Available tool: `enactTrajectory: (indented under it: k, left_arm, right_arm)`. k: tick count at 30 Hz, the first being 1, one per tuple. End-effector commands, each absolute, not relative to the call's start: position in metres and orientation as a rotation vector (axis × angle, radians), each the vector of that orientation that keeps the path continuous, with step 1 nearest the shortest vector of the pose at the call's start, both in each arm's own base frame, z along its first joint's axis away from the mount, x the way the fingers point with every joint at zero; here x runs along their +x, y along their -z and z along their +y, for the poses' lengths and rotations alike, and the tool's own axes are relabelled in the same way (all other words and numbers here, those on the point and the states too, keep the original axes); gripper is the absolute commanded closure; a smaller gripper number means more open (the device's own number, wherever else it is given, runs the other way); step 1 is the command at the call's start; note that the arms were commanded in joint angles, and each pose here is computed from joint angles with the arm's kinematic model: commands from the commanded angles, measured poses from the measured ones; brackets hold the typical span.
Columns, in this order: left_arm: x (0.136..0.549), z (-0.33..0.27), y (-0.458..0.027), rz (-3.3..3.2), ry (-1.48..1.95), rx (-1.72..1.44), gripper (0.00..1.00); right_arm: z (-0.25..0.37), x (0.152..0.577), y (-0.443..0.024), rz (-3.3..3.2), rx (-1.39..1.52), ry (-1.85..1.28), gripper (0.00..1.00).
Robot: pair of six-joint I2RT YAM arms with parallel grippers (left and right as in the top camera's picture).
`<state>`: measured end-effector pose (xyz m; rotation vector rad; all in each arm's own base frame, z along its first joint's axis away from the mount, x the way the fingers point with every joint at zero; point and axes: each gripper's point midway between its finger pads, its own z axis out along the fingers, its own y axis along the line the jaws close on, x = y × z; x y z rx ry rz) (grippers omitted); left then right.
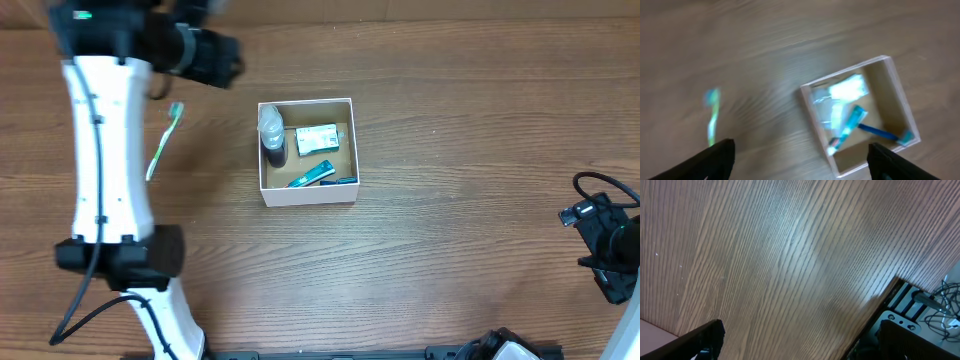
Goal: Pack container
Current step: 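Carry the razor right and drop it into the box, then move the left gripper left and grasp the green toothbrush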
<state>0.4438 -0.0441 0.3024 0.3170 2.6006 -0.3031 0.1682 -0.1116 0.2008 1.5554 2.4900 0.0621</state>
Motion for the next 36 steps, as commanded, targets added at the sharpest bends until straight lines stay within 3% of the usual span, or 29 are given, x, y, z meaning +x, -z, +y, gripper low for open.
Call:
enactTrajectory:
  k: [1,5,17,21,27,36]
  left_arm:
    - [0.45,0.012,-0.269,2.702,0.286,0.068,0.14]
    - [0.454,0.053,-0.214,2.822,0.299,-0.073,0.14]
    - [0.458,0.069,-0.071,3.137,0.33,0.023,0.15]
    - [0.463,0.076,-0.058,3.143,0.281,0.029,0.18]
    - [0.486,0.086,-0.048,3.061,0.199,0.041,0.05]
    - [0.487,0.095,-0.029,3.067,0.122,0.039,0.07]
  right_arm:
    - [-0.113,0.169,-0.204,2.475,1.553,-0.058,0.0]
    - [-0.113,0.169,-0.204,2.475,1.553,-0.058,0.0]
    - [-0.113,0.169,-0.204,2.475,1.553,-0.058,0.0]
    - [-0.113,0.169,-0.204,2.475,1.553,-0.058,0.0]
    - [-0.113,0.169,-0.204,2.475,1.553,-0.058,0.0]
    - [-0.113,0.169,-0.204,2.475,1.553,-0.058,0.0]
